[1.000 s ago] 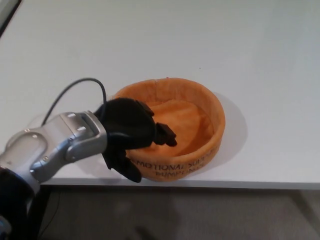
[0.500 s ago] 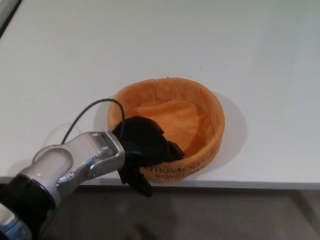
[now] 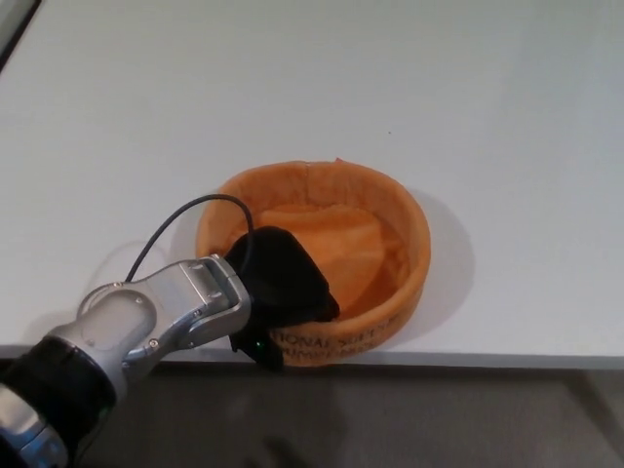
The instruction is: A soft plate is kept in the center of the table close to the robot and the robot uses its left hand to pick up the plate, turns it upside down and places it back on the table
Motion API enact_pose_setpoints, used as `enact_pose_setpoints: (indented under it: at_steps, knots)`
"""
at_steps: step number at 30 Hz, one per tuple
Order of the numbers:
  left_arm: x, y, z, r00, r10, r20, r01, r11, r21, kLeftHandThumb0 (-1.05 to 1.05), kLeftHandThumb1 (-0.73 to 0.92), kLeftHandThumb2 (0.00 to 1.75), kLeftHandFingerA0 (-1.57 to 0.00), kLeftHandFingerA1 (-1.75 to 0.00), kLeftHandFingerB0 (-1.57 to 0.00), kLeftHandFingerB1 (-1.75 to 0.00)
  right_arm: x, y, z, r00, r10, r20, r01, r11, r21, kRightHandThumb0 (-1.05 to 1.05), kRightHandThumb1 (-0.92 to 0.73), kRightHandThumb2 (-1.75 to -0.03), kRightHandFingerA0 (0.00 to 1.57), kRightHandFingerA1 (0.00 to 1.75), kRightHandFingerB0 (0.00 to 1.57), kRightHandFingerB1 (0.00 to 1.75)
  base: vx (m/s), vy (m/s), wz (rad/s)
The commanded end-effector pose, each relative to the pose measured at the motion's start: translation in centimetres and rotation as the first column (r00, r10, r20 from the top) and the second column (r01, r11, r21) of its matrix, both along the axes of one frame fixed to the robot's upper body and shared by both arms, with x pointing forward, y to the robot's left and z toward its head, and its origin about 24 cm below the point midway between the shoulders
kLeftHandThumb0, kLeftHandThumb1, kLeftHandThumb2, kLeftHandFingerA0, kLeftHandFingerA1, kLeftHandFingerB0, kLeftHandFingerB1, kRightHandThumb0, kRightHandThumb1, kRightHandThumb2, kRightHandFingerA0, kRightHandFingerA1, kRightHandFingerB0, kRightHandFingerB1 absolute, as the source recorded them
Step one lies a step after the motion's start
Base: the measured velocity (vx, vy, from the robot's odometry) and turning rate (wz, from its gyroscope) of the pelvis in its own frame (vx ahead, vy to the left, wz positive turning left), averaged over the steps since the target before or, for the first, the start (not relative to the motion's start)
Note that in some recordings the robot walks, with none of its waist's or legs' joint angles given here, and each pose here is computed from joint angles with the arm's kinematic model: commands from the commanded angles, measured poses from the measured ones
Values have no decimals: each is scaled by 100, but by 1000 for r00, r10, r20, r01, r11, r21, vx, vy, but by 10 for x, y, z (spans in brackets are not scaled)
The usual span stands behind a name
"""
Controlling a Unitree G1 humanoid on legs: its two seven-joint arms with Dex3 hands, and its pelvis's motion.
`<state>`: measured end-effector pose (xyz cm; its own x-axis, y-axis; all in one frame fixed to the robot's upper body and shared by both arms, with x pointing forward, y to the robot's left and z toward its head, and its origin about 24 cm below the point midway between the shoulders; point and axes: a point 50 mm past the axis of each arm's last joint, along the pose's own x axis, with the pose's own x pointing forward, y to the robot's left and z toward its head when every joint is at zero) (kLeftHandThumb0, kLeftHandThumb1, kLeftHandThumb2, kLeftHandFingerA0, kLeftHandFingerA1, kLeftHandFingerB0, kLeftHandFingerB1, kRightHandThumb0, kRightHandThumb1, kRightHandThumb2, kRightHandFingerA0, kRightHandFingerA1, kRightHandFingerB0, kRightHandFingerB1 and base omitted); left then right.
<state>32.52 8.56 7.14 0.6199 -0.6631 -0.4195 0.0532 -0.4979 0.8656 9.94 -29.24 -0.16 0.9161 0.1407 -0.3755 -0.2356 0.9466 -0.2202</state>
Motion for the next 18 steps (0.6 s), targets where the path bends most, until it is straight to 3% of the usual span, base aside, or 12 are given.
enact_pose_setpoints:
  at_steps: [1, 7, 8, 9, 18]
  knots:
    - [5, 8, 3, 998, 52, 27, -53, 998, 31, -60, 55, 74, -99, -153, -90, -131, 1, -4, 3, 1000, -7, -7, 7, 1000, -14, -78, -92, -68, 49, 43, 38, 33, 0, 0, 0]
    - [5, 9, 5, 996, 89, 9, -89, 995, -39, -57, 55, 72, -101, -156, -91, -133, 2, -4, 2, 1000, -5, -11, 5, 1000, -9, -78, -92, -69, 50, 42, 35, 33, 0, 0, 0]
    - [6, 9, 6, 991, 132, -39, -135, 986, -95, -46, 57, 61, -96, -173, -88, -146, 2, -4, 3, 1000, -7, -9, 7, 1000, -3, -77, -91, -68, 50, 42, 36, 33, 0, 0, 0]
    - [6, 9, 7, 984, 160, -76, -169, 977, -132, -42, 57, 58, -93, -175, -86, -158, 2, -5, 3, 1000, -4, -12, 4, 1000, -7, -78, -92, -68, 48, 42, 36, 33, 0, 0, 0]
    - [5, 5, 22, 885, 282, -369, -400, 867, -298, -28, 57, 57, -84, -175, -76, -162, 2, -5, 3, 1000, -7, -24, 7, 1000, -11, -78, -92, -68, 51, 42, 36, 32, 0, 0, 0]
